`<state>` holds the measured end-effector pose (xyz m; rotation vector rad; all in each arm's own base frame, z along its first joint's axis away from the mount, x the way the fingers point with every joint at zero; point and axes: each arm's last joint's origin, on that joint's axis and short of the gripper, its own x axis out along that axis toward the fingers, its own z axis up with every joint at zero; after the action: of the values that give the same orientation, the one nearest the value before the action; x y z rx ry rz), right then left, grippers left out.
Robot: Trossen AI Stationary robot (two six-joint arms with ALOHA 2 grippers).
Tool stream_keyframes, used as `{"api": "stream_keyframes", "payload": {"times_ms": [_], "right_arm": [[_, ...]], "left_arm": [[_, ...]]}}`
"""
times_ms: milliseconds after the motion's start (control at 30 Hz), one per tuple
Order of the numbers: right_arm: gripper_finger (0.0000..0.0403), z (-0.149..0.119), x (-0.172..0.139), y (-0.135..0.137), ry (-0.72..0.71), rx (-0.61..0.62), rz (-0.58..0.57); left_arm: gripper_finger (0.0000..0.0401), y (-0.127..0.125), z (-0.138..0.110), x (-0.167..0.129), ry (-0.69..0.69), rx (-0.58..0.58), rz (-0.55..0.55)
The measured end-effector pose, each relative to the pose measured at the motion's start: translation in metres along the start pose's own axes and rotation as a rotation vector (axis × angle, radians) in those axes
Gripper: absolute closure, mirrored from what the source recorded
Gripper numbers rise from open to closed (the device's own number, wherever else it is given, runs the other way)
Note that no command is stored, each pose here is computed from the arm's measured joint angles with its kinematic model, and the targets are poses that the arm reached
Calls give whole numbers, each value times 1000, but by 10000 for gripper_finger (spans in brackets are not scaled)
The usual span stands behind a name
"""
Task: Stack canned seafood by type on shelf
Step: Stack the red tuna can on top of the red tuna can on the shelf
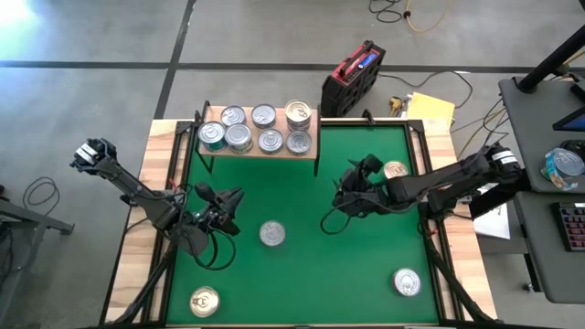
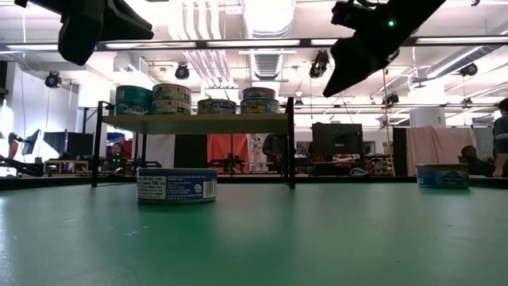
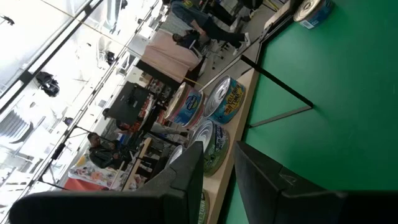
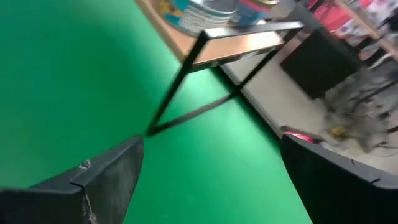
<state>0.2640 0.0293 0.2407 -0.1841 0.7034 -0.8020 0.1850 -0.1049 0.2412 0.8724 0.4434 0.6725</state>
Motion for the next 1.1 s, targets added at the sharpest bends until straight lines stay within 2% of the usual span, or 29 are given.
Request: {"api": "stream_keyframes", "payload": {"times_ms": [167, 300, 500, 667, 767, 900, 1000, 1100], "right_arm": [[35, 1, 5, 10, -6, 245, 66], [35, 10, 7, 15, -15, 375, 102], [35, 20, 6, 16, -15, 440, 161], [35, 20, 7, 20, 11, 465, 180], [35, 12, 14, 26, 68, 473, 179], [35, 6, 20, 35, 116, 489, 196], [35, -3, 26, 48, 210, 465, 267], [35, -13, 32, 62, 300, 427, 339]], "left_arm": [[326, 0, 0, 0, 0, 0, 0], [326, 0, 0, 0, 0, -8, 0], [326, 0, 0, 0, -3, -30, -4], [326, 1, 5, 0, -22, -124, -23], [326, 0, 8, -1, -64, -234, -103], [326, -3, 15, -2, -144, -391, -296], [326, -3, 20, -4, -198, -494, -418], [326, -5, 24, -5, -220, -567, -470]]}}
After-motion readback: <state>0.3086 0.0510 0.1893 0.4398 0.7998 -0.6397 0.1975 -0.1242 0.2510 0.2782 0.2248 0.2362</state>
